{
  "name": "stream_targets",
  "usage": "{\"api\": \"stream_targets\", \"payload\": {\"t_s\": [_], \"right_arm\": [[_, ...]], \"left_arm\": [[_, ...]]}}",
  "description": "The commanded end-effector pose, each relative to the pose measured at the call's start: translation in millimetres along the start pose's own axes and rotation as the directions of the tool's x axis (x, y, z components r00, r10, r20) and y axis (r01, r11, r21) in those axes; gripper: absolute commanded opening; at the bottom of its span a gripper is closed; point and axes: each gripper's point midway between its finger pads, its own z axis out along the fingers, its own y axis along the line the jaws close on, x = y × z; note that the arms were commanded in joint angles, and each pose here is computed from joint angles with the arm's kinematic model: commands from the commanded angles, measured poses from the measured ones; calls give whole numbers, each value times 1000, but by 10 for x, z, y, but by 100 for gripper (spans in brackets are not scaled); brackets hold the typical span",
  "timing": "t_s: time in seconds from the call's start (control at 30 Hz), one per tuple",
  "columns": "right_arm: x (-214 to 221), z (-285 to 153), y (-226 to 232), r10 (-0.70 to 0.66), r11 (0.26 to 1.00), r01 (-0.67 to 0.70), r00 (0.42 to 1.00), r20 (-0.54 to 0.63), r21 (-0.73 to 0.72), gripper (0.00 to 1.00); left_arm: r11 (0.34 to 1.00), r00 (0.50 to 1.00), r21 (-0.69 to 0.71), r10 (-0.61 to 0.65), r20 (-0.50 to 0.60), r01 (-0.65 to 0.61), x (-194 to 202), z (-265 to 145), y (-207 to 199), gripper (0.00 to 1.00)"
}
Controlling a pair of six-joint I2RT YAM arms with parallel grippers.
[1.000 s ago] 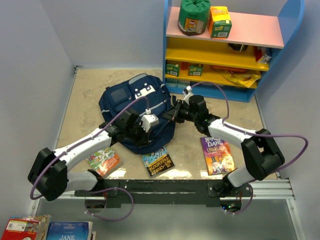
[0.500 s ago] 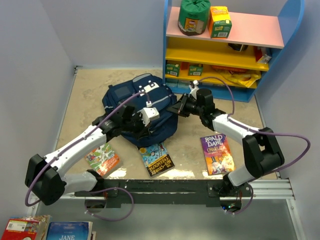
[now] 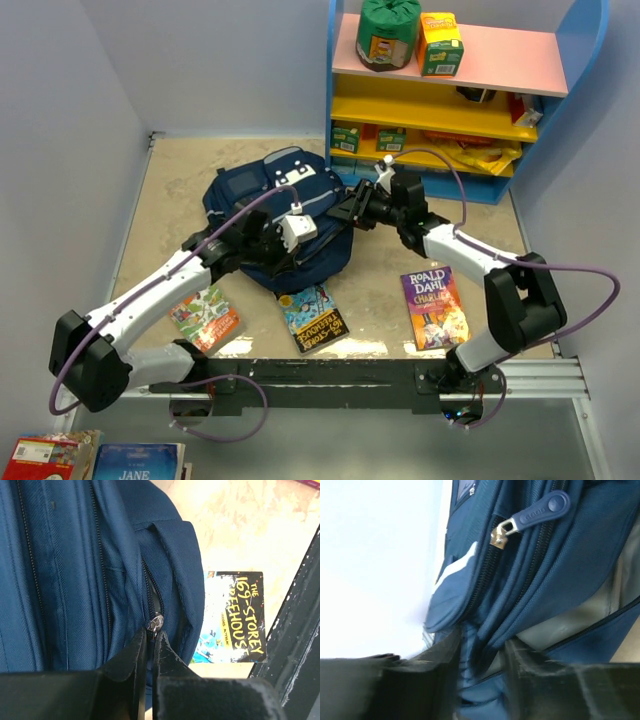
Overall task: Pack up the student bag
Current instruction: Unzip the student bag at the center of the board.
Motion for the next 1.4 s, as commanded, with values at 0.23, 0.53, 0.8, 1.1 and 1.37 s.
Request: {"api": "stream_targets", "payload": {"t_s": [0.23, 0.53, 0.8, 1.1, 1.37], "right_arm": [[260, -418, 269, -196, 974, 206, 975, 102, -99, 53], [873, -541, 269, -394, 917, 395, 919, 24, -64, 70], [1344, -400, -198, -263, 963, 270, 944, -199, 8, 75], [1459, -258, -302, -283, 953, 302, 927, -248, 40, 62], [1397, -274, -363, -297, 944, 321, 928, -224, 78, 14]], "left_arm": [[995, 995, 42, -95, 31, 93, -189, -54, -20, 0], [975, 993, 207, -98, 63, 83, -400, -127, -284, 0], [971, 991, 217, -119, 55, 104, -397, -95, -290, 1], [962, 984, 225, -169, 55, 152, -418, -46, -295, 16], [954, 985, 251, -173, 2, 167, -121, -35, -410, 21]]}}
